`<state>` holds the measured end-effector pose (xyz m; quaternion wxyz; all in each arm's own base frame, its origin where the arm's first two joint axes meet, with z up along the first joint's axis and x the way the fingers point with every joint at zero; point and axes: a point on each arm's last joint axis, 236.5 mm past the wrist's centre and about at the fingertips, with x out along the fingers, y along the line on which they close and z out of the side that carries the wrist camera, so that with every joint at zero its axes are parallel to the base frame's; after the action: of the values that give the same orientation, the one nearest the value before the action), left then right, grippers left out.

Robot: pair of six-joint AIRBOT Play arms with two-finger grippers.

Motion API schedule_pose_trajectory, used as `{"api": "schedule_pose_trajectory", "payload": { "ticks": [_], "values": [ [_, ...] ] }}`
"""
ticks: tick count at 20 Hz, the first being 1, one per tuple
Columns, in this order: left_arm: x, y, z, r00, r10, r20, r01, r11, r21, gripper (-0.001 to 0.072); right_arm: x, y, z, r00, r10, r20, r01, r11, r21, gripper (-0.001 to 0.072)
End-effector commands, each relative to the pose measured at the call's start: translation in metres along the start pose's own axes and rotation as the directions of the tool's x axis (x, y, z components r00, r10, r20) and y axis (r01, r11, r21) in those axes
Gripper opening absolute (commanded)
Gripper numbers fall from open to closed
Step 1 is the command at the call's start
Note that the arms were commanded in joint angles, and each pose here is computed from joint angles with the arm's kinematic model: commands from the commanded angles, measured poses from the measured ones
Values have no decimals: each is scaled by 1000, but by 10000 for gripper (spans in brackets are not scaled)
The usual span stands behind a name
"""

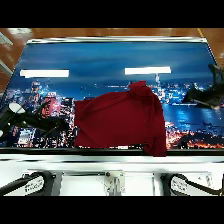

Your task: Fold the shirts.

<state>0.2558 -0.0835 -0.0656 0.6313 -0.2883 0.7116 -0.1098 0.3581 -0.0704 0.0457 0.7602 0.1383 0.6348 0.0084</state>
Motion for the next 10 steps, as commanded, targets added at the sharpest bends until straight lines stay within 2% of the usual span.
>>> {"api": "schedule_pose_trajectory", "payload": {
  "ticks": [1,5,10],
  "values": [
    [32,11,-12,1000,-1,26,2,999,-41,660,18,-6,-34,988,127,-82,-116,985,128,680],
    [47,-9,5,995,-16,101,17,1000,-8,656,28,-10,-30,992,117,-55,-108,985,136,679],
    [68,-12,-1,998,-43,36,45,998,-45,656,29,-15,-23,995,92,-24,-89,987,131,680]
  ]
}}
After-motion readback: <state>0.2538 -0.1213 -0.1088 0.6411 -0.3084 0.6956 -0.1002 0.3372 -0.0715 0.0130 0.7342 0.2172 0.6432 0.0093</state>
